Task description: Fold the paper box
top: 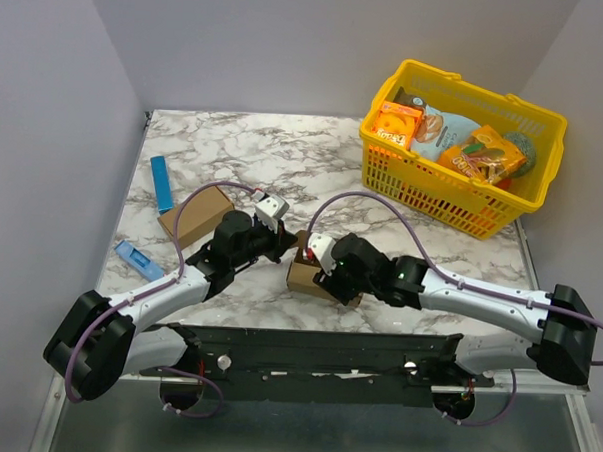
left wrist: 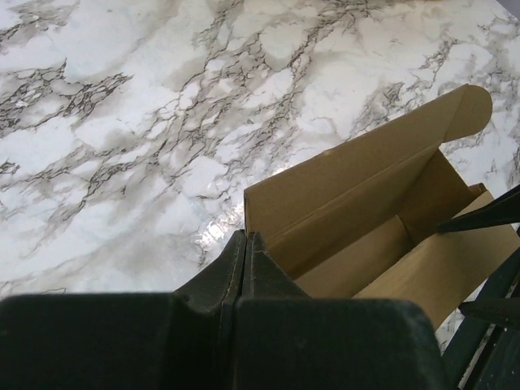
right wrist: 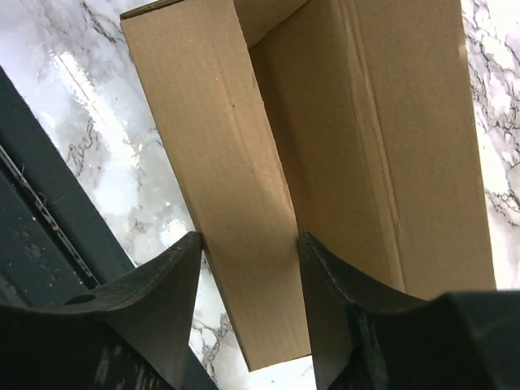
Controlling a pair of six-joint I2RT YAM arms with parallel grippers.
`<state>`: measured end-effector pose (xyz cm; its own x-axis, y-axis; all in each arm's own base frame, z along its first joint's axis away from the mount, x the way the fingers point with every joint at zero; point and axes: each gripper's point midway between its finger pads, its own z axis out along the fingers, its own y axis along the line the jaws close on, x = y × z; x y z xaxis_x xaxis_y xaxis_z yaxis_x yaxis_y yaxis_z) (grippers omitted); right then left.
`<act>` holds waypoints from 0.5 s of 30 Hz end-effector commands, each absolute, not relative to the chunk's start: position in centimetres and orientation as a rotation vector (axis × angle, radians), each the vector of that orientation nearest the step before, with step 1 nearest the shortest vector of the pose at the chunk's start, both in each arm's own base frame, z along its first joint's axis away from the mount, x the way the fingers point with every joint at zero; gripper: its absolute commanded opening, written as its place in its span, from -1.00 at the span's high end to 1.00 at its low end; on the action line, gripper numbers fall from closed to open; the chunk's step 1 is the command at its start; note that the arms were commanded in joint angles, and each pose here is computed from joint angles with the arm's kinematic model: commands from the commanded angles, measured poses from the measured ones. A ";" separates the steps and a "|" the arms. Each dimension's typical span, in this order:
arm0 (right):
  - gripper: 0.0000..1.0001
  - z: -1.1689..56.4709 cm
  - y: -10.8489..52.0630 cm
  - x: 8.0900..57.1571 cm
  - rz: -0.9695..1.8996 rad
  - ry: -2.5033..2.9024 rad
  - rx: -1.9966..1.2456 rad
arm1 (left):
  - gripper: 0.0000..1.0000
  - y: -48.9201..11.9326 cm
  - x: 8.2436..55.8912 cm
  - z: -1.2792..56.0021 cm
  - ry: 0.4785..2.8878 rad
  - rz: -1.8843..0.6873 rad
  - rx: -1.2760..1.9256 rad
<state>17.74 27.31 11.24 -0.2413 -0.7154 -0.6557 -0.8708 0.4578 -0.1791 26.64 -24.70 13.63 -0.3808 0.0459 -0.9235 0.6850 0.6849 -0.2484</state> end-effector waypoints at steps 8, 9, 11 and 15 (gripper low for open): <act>-0.08 11.1 25.8 21.6 0.021 2.056 -1.102 | 1.00 -25.1 26.2 14.5 1.824 -0.787 0.618; -0.08 11.0 25.6 21.7 0.004 2.063 -1.088 | 1.00 -25.1 26.1 14.6 1.822 -0.785 0.618; -0.08 11.1 25.4 22.0 -0.013 2.071 -1.055 | 1.00 -24.9 26.0 14.7 1.821 -0.780 0.621; -0.08 11.0 25.1 22.2 -0.033 2.085 -1.025 | 1.00 -24.8 25.8 14.7 1.830 -0.781 0.620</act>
